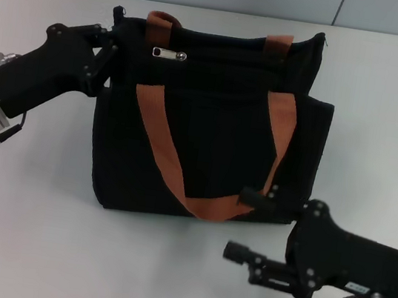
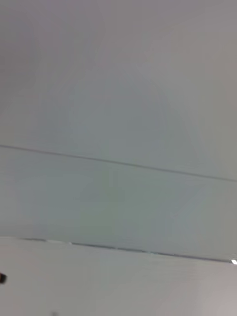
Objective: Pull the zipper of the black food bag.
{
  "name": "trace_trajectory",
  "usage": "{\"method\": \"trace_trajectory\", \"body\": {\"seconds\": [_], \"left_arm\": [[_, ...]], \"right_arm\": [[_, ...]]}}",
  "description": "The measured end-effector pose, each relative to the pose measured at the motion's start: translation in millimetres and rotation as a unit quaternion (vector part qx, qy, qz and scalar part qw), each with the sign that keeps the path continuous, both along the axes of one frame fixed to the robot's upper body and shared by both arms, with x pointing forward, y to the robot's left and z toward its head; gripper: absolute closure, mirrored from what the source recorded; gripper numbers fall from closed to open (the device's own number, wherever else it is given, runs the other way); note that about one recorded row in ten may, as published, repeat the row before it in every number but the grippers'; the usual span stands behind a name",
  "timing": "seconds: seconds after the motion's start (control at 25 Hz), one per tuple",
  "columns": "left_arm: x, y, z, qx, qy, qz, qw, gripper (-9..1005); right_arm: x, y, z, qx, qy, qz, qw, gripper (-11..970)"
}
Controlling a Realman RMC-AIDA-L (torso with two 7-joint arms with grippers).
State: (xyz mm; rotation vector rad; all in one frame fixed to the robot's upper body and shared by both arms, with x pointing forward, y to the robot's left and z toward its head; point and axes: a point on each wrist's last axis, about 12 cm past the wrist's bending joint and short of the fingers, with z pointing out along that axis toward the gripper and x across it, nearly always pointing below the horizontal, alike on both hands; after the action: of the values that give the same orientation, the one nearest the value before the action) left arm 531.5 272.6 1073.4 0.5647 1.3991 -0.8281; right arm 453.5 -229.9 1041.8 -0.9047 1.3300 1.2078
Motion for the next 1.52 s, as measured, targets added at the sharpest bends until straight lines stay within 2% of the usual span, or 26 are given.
{"method": "trace_trajectory", "body": {"seconds": [0.2, 0.28, 0.44, 0.76, 0.88, 1.08, 1.28, 1.52], "left_arm": [[-3.3, -9, 6.4, -0.035, -0.026, -0.021, 0.999, 973], [-1.6, -13, 6.7, -0.045, -0.024, -0.022, 0.998, 972], [3.8, -26, 5.0, -0.059, -0.004, -0.029, 0.998, 969], [12.7, -41, 12.9, -0.078, 0.005, -0.06, 0.995, 964], [12.9, -43, 15.9, -0.084, -0.001, -0.067, 0.994, 962], [9.7, -50, 22.7, -0.088, -0.019, -0.11, 0.99, 959], [11.8, -47, 20.8, -0.091, -0.012, -0.089, 0.992, 956], [10.0, -49, 23.3, -0.091, -0.019, -0.106, 0.99, 952]], "right_arm": [[-5.6, -2, 7.5, 0.064, 0.009, -0.023, 0.998, 209], [-2.0, -3, 11.2, 0.095, 0.043, -0.037, 0.994, 209], [5.2, -1, 17.1, 0.12, 0.089, -0.026, 0.988, 209], [11.3, 0, 23.5, 0.14, 0.098, -0.02, 0.985, 209], [13.2, -2, 25.0, 0.155, 0.107, -0.032, 0.982, 210], [15.5, -6, 25.5, 0.175, 0.119, -0.057, 0.976, 210], [18.0, -5, 26.0, 0.184, 0.125, -0.066, 0.973, 210], [22.9, -4, 27.9, 0.185, 0.122, -0.071, 0.972, 210]]}}
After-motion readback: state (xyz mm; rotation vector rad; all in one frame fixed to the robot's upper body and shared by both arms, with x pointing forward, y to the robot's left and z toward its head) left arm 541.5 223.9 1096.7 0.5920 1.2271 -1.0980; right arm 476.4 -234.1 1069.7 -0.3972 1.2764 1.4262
